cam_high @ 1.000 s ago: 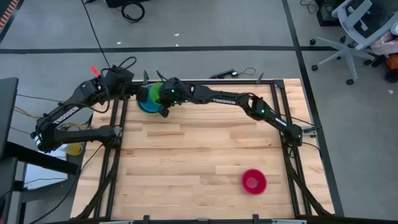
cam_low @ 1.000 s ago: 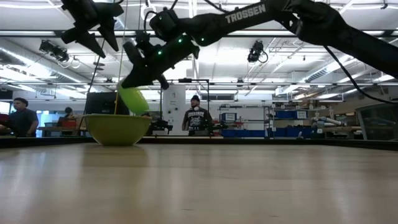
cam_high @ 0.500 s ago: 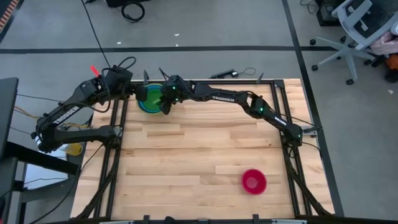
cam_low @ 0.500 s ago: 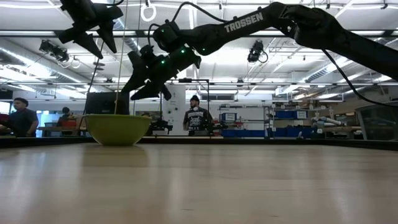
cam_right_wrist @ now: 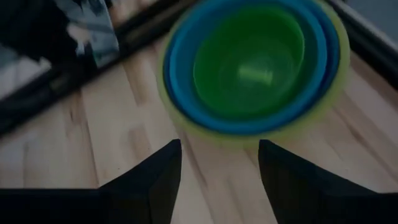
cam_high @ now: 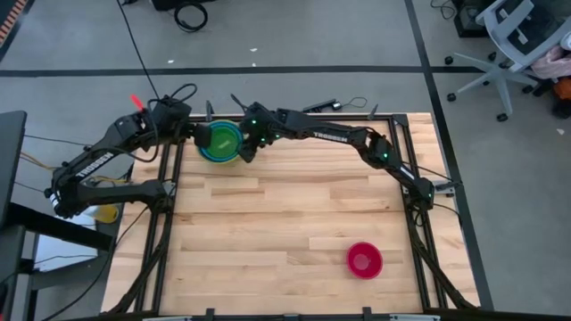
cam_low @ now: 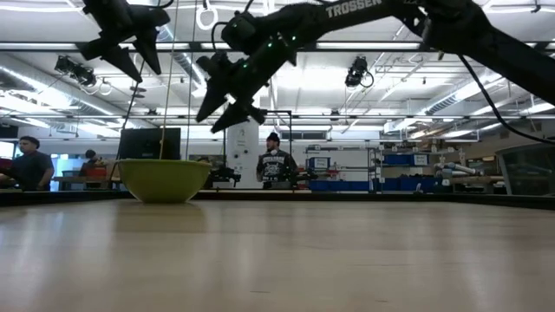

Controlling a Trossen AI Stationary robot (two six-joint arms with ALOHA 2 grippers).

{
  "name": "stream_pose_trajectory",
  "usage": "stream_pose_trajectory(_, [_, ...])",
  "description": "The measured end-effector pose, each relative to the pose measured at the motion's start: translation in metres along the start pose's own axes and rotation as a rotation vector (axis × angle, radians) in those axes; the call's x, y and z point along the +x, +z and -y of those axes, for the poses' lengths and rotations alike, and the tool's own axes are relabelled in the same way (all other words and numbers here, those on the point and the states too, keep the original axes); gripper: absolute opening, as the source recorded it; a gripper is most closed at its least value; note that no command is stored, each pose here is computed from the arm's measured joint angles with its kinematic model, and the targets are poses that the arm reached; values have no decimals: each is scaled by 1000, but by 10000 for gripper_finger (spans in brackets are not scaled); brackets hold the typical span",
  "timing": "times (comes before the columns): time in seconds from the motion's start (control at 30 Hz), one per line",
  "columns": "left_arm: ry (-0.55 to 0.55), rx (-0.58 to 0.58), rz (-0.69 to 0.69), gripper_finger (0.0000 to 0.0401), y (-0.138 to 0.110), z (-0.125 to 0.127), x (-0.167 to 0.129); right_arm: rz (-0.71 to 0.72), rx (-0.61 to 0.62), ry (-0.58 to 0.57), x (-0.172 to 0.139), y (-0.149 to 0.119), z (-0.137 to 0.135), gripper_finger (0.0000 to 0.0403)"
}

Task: Nest bowls inside each other
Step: Stack the pink bowl on the light green bowl

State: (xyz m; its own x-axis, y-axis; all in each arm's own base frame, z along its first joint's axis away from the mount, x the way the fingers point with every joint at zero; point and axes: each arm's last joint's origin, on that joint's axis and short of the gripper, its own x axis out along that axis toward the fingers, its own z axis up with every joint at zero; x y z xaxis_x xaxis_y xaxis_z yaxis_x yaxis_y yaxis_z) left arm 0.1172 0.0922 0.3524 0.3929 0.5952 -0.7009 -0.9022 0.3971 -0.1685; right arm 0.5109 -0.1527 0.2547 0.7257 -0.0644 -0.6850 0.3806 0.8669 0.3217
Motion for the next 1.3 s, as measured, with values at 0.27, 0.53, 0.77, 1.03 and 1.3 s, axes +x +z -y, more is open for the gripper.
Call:
stream_pose_trajectory(0.27, [-157,158,64,253,-3,24,-7,-168,-42,-55,-21,-15,-14,213])
stream_pose_trajectory(0.53, [-332,297,124,253,-10,50,-19,-199,-97,0,-54,-19,-52,213])
stream_pose_trajectory(0.77, [-444,359,177,253,-17,66,-27,-77,-175,-63,-129,-11,-87,213])
stream_pose_trajectory(1.03, [-681,313,236,253,-73,90,22,-143,-59,-158,-154,-64,-75,213])
stream_pose_trajectory(1.3, [-735,386,177,253,-121,89,46,-267,111,-190,-192,-172,-65,213])
